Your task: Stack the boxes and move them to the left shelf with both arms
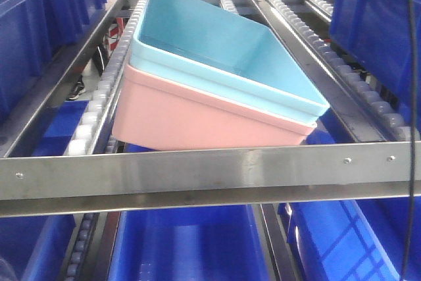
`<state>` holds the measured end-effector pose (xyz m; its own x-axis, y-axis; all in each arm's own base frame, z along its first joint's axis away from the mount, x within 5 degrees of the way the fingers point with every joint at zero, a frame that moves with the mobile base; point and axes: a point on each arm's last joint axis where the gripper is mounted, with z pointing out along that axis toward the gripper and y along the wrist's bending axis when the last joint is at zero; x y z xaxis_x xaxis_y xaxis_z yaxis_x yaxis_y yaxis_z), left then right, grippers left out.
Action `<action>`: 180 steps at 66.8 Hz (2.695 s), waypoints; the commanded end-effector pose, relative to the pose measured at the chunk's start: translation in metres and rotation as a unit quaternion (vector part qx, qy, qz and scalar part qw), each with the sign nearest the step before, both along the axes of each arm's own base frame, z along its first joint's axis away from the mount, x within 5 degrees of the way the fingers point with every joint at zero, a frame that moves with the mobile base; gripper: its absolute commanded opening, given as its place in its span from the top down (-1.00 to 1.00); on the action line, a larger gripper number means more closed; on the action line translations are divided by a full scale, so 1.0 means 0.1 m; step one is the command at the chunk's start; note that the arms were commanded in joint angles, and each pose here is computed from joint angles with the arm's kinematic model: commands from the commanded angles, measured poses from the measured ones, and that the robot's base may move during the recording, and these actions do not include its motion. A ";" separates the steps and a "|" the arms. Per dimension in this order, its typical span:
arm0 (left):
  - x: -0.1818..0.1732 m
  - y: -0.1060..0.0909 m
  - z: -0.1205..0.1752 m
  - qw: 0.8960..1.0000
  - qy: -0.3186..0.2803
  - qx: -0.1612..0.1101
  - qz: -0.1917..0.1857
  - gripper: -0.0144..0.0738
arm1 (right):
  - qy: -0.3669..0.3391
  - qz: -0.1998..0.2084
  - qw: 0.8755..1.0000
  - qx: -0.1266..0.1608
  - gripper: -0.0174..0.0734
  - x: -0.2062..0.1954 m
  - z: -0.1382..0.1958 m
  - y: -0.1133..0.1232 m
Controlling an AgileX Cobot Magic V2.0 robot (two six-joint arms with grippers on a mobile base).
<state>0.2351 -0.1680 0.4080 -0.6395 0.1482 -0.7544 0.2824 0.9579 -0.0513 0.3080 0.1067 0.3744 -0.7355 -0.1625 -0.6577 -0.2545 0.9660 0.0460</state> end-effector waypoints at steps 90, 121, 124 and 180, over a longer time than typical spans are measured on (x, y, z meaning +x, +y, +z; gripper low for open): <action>-1.66 1.26 -0.81 0.953 -0.250 -0.138 -0.103 0.68 | -0.336 0.012 0.935 0.115 0.49 -2.51 -0.70 -0.87; -1.80 1.31 -0.99 0.942 -0.282 -0.139 -0.118 0.68 | -0.336 0.012 0.935 0.115 0.49 -2.51 -0.70 -0.87; -1.81 1.36 -1.08 0.939 -0.297 -0.146 -0.090 0.68 | -0.336 0.012 0.935 0.115 0.49 -2.51 -0.70 -0.87; -1.80 1.68 -1.99 0.901 -0.393 -0.096 0.156 0.68 | -0.335 0.012 0.935 0.115 0.49 -2.51 -0.70 -0.87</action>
<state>0.0569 -0.0014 0.1980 0.0030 -0.1156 -0.9933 0.0197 0.9931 -0.1155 0.0567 0.0196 0.2878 -0.2511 -0.0014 -0.9680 -0.3129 0.9464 0.0798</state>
